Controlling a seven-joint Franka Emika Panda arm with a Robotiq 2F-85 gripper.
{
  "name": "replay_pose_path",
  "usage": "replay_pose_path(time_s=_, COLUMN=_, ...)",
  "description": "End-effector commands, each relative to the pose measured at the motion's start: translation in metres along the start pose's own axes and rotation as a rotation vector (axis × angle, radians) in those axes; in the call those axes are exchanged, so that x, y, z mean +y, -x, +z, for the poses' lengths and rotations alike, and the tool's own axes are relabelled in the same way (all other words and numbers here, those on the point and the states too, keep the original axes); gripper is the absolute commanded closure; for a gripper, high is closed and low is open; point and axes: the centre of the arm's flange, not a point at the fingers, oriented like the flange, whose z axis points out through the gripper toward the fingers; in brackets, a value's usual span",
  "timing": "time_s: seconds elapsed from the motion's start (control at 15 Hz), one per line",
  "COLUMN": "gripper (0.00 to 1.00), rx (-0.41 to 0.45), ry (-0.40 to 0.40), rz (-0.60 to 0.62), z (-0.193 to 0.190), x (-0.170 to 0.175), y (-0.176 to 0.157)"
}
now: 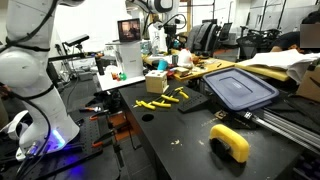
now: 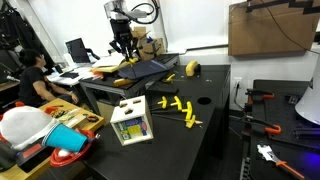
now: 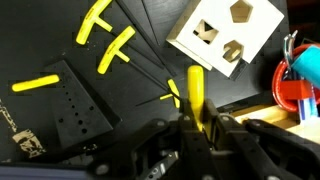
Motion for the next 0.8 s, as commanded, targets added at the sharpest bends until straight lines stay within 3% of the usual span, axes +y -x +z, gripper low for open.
replay_pose_path(time_s=0.0, gripper=0.96, rx=0.040, ry=-0.048, rz=0.192, z=0.004, x=0.015, y=-0.010)
replay_pose_path(time_s=0.73, gripper=0.96, rx=0.067, ry=-0.110, rz=0.669, z=0.026, x=0.100, y=-0.052)
